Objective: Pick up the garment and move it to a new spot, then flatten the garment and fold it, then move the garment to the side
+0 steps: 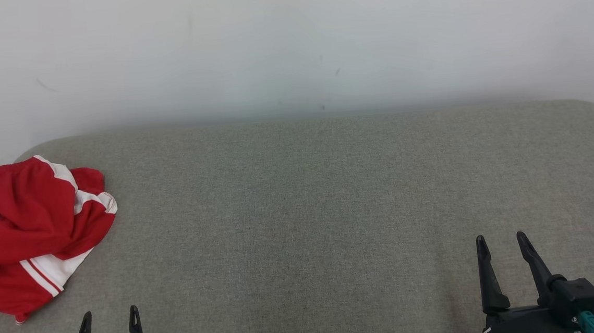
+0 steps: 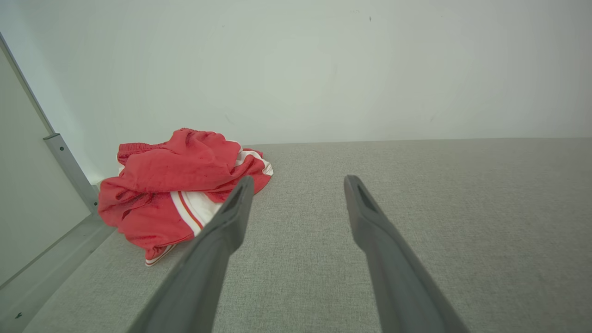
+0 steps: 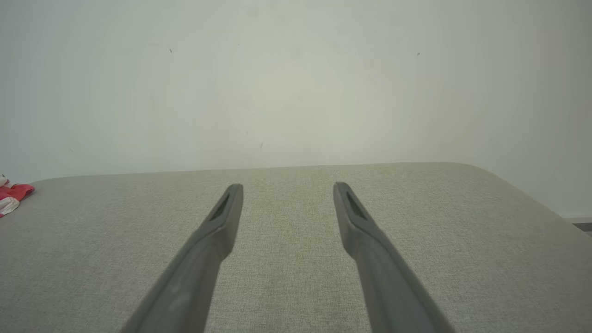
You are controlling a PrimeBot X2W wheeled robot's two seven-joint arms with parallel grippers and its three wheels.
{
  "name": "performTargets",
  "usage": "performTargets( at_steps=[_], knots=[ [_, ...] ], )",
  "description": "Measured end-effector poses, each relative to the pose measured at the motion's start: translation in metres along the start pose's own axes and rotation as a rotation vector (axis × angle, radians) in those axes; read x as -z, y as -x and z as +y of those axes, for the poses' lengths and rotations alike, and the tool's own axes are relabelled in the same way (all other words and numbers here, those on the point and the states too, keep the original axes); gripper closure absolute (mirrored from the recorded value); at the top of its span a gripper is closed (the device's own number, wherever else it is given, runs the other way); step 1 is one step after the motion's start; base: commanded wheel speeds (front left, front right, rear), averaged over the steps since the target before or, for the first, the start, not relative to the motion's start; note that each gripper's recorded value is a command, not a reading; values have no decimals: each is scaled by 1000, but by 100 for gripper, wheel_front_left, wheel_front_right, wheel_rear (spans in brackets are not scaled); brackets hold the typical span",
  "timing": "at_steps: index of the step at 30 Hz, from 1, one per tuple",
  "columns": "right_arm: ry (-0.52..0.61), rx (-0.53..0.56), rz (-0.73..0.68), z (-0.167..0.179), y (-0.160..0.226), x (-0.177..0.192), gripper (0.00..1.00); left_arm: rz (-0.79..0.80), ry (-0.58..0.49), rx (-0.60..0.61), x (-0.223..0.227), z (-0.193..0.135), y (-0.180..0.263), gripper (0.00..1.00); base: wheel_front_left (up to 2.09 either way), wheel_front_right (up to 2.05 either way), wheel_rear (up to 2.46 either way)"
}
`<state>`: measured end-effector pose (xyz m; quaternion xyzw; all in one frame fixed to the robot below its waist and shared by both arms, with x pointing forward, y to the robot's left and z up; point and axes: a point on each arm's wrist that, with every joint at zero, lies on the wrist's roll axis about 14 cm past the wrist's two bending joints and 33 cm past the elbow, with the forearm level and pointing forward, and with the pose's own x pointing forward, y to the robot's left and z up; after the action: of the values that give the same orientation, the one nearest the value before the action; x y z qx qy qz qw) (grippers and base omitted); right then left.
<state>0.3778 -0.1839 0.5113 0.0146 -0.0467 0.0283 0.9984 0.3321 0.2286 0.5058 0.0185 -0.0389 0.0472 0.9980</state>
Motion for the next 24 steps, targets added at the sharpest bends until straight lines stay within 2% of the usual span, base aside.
performTargets(
  at_steps=[18, 24],
  knots=[
    [-9, -8, 9, 3, -1, 3, 0, 6, 1, -3, 2, 1, 2, 0, 0, 0, 0],
    [-16, -35, 16, 13, -6, 6, 0, 11, -5, -32, 3, 10, 7, 0, 0, 0, 0]
  ],
)
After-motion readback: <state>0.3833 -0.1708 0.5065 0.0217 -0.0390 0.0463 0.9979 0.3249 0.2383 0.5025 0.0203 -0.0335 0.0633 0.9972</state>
